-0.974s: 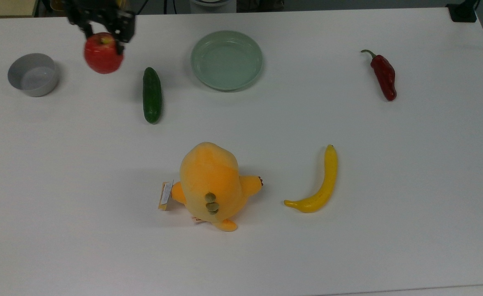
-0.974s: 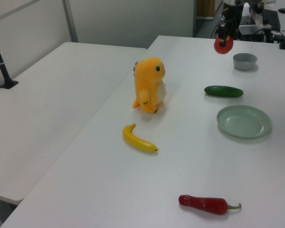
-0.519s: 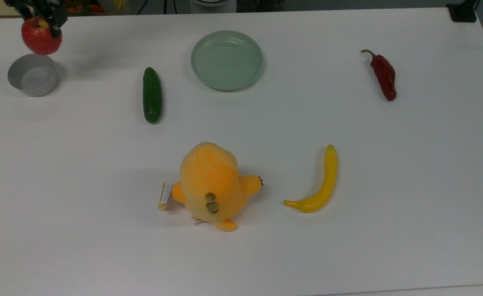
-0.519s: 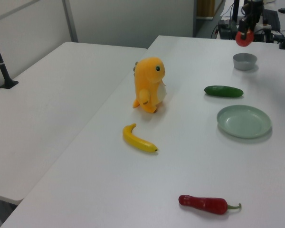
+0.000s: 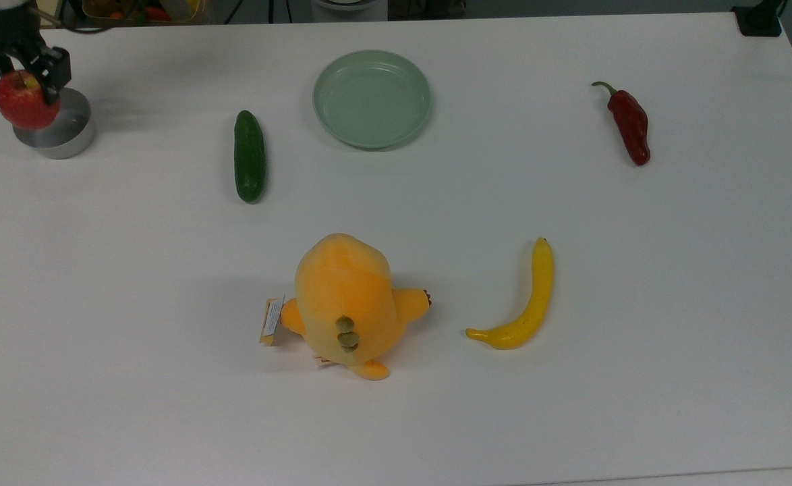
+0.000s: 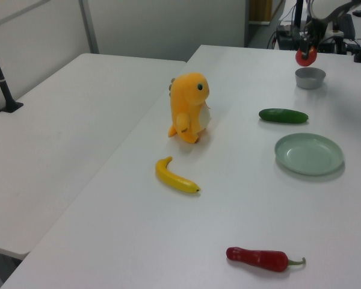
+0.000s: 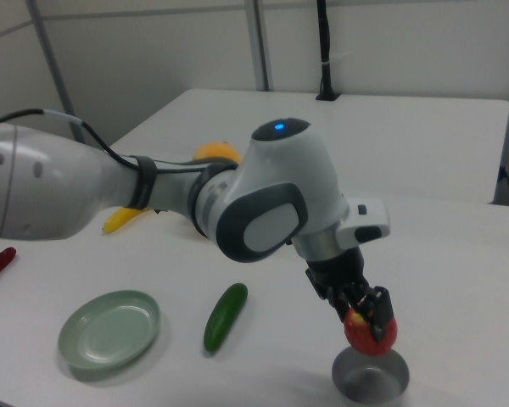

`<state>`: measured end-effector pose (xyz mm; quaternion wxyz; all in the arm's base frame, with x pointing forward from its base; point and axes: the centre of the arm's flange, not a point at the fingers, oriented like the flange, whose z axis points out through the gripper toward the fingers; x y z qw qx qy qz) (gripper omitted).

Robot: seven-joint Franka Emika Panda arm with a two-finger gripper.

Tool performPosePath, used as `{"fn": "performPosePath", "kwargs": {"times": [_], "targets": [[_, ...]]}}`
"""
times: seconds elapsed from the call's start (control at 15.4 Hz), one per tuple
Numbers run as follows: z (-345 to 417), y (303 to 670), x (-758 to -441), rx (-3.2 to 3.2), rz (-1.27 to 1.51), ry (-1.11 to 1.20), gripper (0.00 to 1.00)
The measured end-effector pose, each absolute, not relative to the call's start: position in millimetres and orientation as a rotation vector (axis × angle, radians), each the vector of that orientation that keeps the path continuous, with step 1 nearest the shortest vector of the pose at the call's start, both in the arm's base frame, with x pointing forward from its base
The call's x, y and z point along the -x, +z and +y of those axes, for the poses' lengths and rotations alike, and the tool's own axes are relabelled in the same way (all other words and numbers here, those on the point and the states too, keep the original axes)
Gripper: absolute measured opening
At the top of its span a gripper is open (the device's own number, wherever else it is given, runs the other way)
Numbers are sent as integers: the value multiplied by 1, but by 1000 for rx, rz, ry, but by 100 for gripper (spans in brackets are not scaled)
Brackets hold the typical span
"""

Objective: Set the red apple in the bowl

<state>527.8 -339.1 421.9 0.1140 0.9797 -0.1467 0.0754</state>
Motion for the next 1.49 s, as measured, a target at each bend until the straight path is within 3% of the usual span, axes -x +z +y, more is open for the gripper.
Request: {"fn": "performPosePath", "kwargs": {"times": [0.91, 1.1, 1.49], "targets": [[-334, 387, -528, -2906, -421, 88, 68], [-334, 387, -527, -2906, -421, 86, 97], [-334, 389, -527, -2906, -422, 87, 100]]}}
